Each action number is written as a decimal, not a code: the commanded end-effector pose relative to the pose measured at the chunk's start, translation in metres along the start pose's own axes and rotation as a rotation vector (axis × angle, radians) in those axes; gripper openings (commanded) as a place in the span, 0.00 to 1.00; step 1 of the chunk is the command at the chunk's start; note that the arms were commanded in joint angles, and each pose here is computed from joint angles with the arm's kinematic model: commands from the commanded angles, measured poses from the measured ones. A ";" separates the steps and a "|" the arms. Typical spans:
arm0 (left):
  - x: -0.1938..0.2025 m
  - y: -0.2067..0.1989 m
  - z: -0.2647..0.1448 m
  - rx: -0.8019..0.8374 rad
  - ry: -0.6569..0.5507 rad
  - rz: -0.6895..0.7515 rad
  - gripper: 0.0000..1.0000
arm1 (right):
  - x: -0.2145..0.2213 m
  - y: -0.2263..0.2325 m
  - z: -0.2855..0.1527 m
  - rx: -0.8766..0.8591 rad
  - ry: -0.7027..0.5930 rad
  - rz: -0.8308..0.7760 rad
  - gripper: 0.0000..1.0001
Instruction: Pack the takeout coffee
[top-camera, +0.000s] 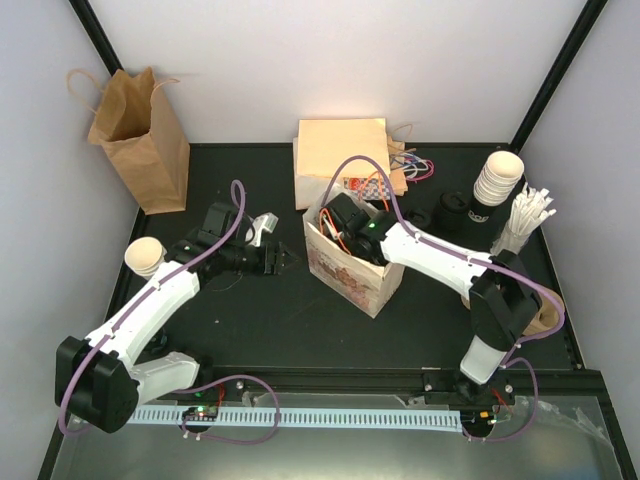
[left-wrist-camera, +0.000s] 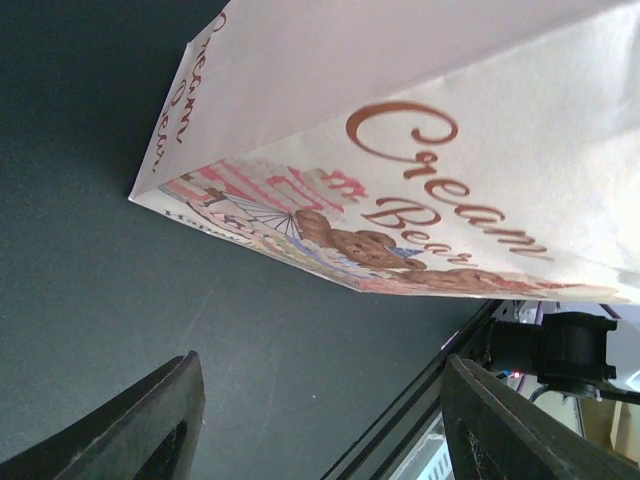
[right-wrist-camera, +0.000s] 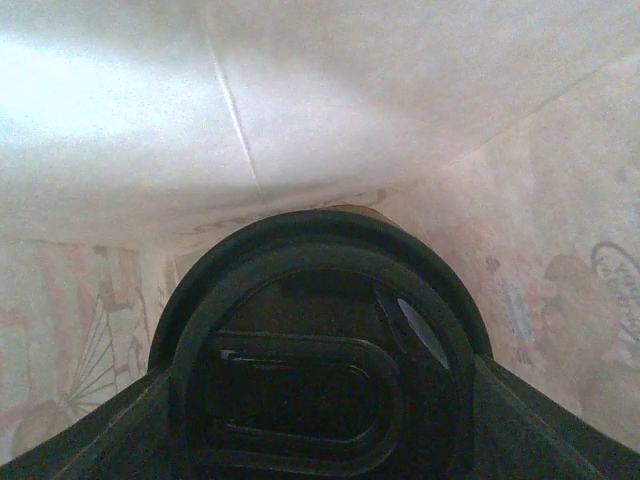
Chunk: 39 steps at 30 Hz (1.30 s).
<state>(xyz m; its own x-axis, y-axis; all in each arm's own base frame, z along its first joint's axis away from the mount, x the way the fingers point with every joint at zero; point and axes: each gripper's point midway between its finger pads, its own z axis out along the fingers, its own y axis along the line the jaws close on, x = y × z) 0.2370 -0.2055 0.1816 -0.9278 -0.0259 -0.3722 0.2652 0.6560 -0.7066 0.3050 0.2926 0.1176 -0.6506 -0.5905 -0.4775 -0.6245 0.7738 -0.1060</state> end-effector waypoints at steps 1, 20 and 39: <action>-0.003 -0.005 -0.002 0.009 -0.024 0.010 0.67 | 0.104 0.016 0.040 -0.110 0.390 0.004 0.32; -0.011 -0.029 -0.019 0.035 -0.075 0.081 0.67 | 0.105 0.027 0.044 -0.132 0.374 0.007 0.31; -0.094 -0.082 -0.053 -0.086 -0.243 0.284 0.64 | 0.094 0.020 0.024 -0.125 0.324 0.004 0.32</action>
<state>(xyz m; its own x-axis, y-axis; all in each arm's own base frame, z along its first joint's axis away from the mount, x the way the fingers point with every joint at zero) 0.2725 -0.2204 0.2975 -0.7667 -0.0383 -0.6408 0.4595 0.6644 -0.5895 0.3090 0.2908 0.1214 -0.6745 -0.5321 -0.5118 -0.6117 0.7909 -0.0161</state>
